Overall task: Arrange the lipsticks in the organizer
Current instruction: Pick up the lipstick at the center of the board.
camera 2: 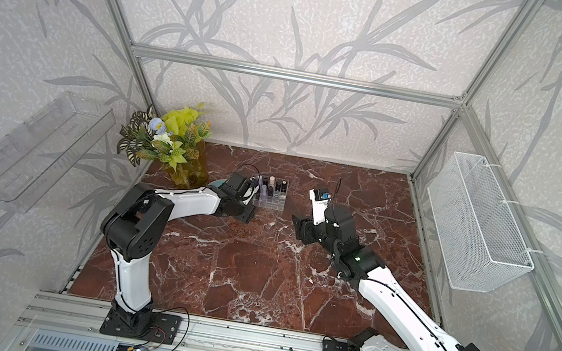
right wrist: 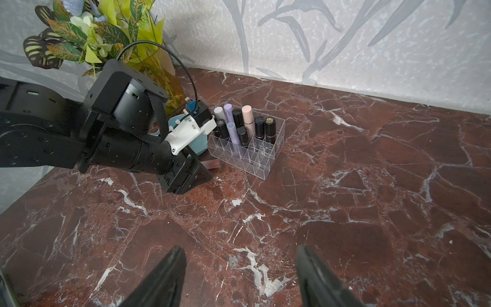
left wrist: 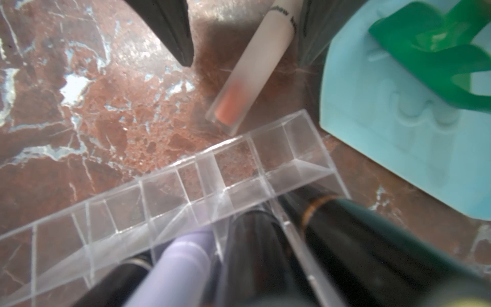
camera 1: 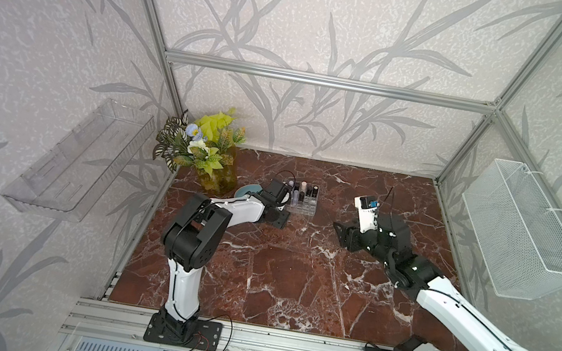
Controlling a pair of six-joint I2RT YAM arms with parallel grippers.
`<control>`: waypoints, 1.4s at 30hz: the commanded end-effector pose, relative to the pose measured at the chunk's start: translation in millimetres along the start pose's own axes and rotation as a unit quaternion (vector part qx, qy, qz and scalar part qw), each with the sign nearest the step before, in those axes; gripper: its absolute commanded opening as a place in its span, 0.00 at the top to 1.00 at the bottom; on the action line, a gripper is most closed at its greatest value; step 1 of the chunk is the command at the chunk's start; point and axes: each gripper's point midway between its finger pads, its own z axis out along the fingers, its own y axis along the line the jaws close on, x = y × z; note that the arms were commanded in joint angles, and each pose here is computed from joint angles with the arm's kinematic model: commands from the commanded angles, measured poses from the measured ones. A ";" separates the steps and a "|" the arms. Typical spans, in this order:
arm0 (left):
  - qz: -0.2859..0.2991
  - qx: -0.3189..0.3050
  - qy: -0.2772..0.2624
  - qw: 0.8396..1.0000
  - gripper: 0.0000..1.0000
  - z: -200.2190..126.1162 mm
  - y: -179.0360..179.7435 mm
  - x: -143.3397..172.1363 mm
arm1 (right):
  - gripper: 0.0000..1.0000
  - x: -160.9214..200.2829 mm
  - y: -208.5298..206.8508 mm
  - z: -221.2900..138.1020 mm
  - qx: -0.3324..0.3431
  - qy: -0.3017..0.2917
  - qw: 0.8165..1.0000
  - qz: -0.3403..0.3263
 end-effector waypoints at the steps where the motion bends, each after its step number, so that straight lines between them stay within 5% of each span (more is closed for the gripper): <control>1: 0.004 0.005 0.034 0.999 0.41 2.7 -7.2 25.0 | 0.30 -2.1 0.6 -2.4 -0.002 0.002 1.000 0.004; 19: 0.007 -0.015 0.071 0.997 0.52 -4.4 -9.5 51.4 | 0.30 -2.5 0.0 -6.1 0.001 0.006 1.000 0.005; 42: 0.012 -0.007 0.063 0.998 0.85 -20.0 -27.4 58.0 | 0.30 -3.0 -2.0 -24.0 0.008 0.004 1.000 0.014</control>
